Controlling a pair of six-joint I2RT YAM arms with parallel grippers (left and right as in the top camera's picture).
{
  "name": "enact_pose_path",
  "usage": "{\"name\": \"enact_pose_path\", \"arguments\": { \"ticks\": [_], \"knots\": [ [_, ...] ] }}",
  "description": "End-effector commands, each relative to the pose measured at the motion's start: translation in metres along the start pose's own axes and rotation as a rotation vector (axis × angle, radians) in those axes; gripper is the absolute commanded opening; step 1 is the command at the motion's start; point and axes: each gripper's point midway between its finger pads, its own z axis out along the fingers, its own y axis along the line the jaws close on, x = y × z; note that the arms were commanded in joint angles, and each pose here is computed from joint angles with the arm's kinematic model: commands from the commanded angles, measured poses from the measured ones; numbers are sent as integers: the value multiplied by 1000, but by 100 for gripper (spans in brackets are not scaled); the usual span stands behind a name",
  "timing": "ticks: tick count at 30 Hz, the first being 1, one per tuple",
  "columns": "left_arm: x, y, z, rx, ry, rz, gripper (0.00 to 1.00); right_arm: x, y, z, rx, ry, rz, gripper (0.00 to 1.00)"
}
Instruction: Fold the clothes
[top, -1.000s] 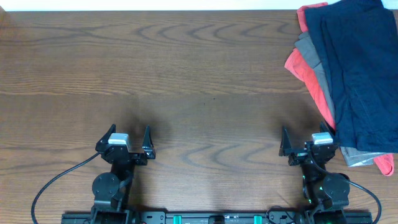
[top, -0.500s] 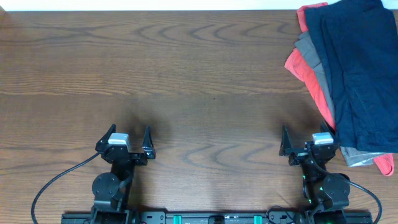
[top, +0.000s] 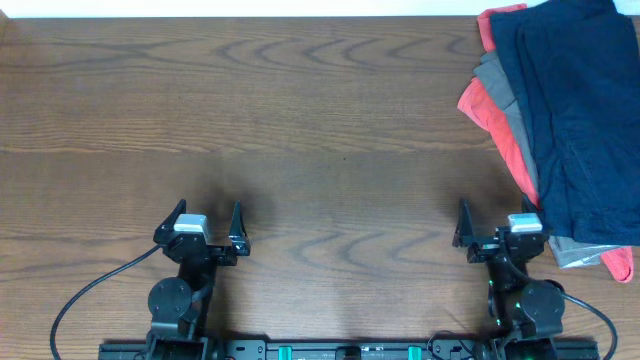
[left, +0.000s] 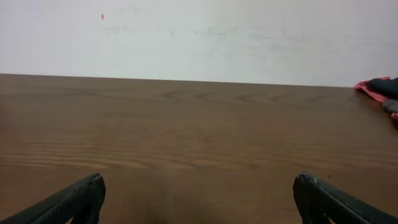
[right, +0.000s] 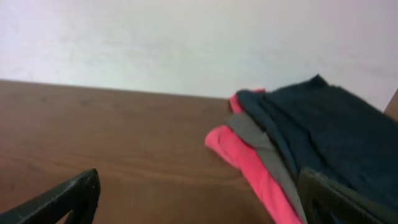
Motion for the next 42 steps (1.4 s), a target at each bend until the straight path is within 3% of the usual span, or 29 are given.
{"name": "enact_pose_path", "arguments": {
  "ticks": [1,12,20,26,30,36,42],
  "knots": [
    [0,-1,1,12,-7,-6,98,-9,2,0,-10,-36,1,99],
    [-44,-11,-7,45,-57,-8,98,-66,2,-10,-25,-178,77,99],
    [-82,-22,4,75,113,-15,98,-96,5,-8,-47,-53,30,99],
    [-116,-33,30,111,261,-28,98,-113,6,15,-51,135,6,99],
    [-118,-33,47,92,438,-40,98,-115,10,38,-72,306,1,99],
    [-94,-31,61,73,735,-27,98,-87,13,73,-82,669,-19,99],
    [-57,-27,78,57,872,-37,98,-29,22,104,-120,907,-33,99]
  ]
}}
